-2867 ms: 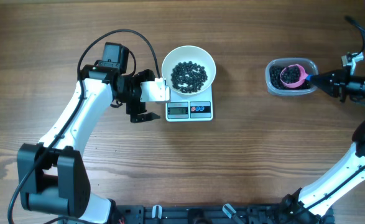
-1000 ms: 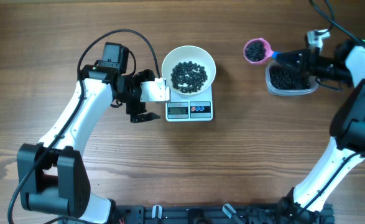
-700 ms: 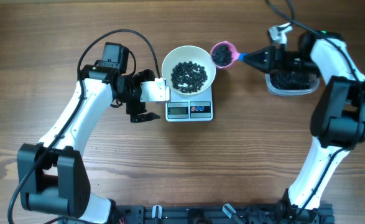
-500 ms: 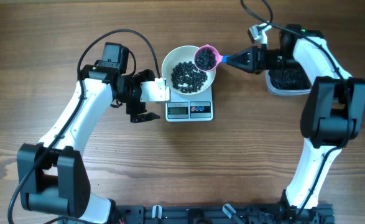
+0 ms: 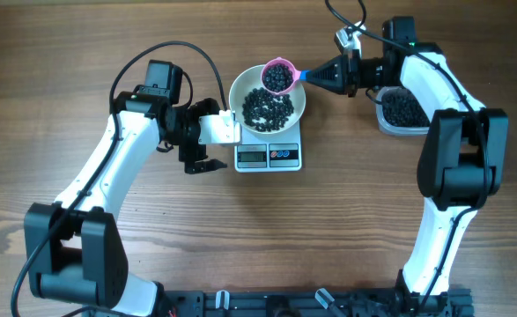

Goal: Scoop item into bowl and weigh 150g on scale
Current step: 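Carry the filled scoop left over the white bowl, then tip the scoop to pour beans into the white bowl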

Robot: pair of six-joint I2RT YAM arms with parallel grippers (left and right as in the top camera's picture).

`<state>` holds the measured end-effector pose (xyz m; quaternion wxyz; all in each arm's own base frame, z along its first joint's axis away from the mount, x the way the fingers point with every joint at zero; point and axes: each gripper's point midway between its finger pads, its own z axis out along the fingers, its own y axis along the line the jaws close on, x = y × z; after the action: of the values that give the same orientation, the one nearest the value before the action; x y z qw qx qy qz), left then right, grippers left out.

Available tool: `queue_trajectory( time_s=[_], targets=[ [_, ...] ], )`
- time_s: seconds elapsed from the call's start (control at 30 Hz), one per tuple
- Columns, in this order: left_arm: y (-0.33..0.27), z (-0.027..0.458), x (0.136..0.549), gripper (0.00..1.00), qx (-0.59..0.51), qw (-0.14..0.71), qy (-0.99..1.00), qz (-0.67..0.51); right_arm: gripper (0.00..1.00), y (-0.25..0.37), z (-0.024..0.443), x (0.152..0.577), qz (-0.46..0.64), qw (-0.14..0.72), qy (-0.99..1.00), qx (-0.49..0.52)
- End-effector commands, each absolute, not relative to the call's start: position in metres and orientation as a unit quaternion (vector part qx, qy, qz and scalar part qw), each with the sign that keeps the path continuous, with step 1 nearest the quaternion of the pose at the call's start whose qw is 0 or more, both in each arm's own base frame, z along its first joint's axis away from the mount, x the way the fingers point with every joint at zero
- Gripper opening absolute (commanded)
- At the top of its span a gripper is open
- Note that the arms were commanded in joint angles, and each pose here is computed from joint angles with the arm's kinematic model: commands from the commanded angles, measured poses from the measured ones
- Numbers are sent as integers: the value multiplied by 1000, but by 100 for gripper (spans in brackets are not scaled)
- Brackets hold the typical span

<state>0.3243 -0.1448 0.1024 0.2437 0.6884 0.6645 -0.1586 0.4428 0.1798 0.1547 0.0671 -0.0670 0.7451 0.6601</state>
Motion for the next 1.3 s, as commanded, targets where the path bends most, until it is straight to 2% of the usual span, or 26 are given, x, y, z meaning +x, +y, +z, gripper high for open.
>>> queue_trajectory(
  time_s=[0.0, 0.47, 0.93, 1.17, 1.27],
  targets=[
    [-148, 99, 321, 100, 683, 241, 667, -174, 4, 180, 153, 445, 667, 59, 740, -59],
    [-148, 99, 321, 100, 683, 241, 667, -174, 4, 180, 202, 448, 601, 183, 760, -162],
    [-148, 99, 321, 100, 683, 241, 667, -174, 4, 187, 171, 453, 482, 271, 777, -301],
    [-148, 99, 321, 100, 683, 241, 667, -174, 4, 192, 183, 447, 515, 275, 751, -310],
    [-148, 99, 321, 100, 683, 241, 667, -174, 4, 186, 179, 452, 510, 258, 774, -273]
  ],
)
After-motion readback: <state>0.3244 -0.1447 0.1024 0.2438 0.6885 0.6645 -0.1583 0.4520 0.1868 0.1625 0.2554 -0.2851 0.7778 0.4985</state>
